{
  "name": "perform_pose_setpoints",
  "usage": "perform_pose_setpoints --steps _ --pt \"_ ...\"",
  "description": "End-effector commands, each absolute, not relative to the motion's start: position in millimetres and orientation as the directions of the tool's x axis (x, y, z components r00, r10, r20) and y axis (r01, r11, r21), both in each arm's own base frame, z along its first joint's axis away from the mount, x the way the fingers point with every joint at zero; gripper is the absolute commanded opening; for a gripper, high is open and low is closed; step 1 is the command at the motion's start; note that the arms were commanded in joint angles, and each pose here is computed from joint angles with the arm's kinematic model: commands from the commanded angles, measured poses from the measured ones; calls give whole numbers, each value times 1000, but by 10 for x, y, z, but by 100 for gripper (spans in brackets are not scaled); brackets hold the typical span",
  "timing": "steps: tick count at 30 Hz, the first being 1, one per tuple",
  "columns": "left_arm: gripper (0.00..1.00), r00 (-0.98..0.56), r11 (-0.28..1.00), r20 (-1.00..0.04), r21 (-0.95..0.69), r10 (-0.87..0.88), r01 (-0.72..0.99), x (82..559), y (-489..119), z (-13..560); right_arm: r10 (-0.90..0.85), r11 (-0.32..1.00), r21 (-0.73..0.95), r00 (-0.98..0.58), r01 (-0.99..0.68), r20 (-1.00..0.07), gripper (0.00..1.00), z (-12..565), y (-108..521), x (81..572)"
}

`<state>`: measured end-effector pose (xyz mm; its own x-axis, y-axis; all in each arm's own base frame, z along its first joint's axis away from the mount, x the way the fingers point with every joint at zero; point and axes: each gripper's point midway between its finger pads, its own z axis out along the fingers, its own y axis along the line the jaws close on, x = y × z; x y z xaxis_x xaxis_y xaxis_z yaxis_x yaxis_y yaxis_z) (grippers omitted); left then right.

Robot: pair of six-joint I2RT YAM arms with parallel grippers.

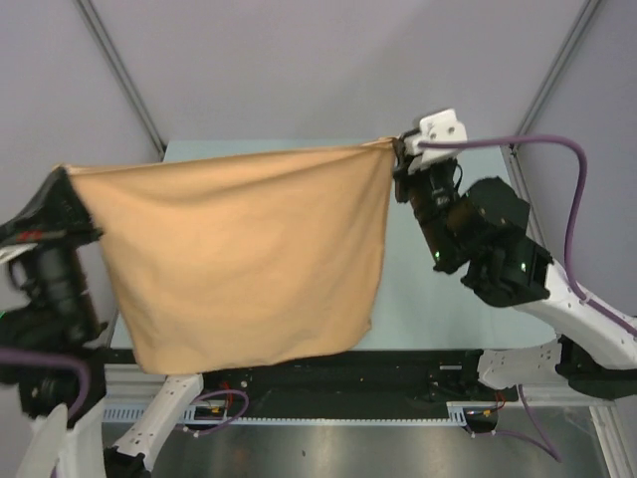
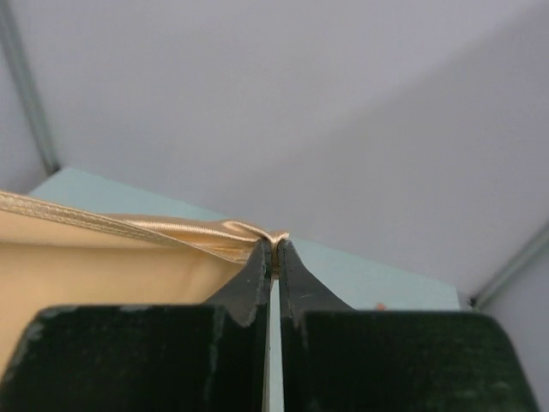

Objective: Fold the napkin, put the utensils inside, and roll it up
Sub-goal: Flatten the napkin out

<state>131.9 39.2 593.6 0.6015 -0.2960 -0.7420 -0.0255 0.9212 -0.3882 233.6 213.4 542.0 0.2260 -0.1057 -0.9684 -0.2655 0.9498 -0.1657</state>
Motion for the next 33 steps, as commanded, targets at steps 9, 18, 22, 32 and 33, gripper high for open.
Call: perform_pose_setpoints --steps 9,18,22,32,33 --pt "0 29 927 -976 -212 -214 -309 4032 135 3471 -57 938 48 -290 -343 -955 0 3217 2029 4354" --pt "70 -378 914 -880 -135 -288 -382 5430 266 2185 81 876 313 -528 -366 -845 32 2050 2093 5917" --pt "99 -388 930 -878 -150 -282 -335 5576 173 2484 107 855 351 -532 -382 -840 66 2234 2046 6016" --pt "100 -377 957 -881 -242 -286 -161 5013 -135 3133 40 905 318 -689 -281 -724 67 1990 1693 4875" --pt "100 -383 958 -879 -245 -284 -148 4937 -161 3122 40 928 290 -712 -234 -701 67 1868 1607 4721"
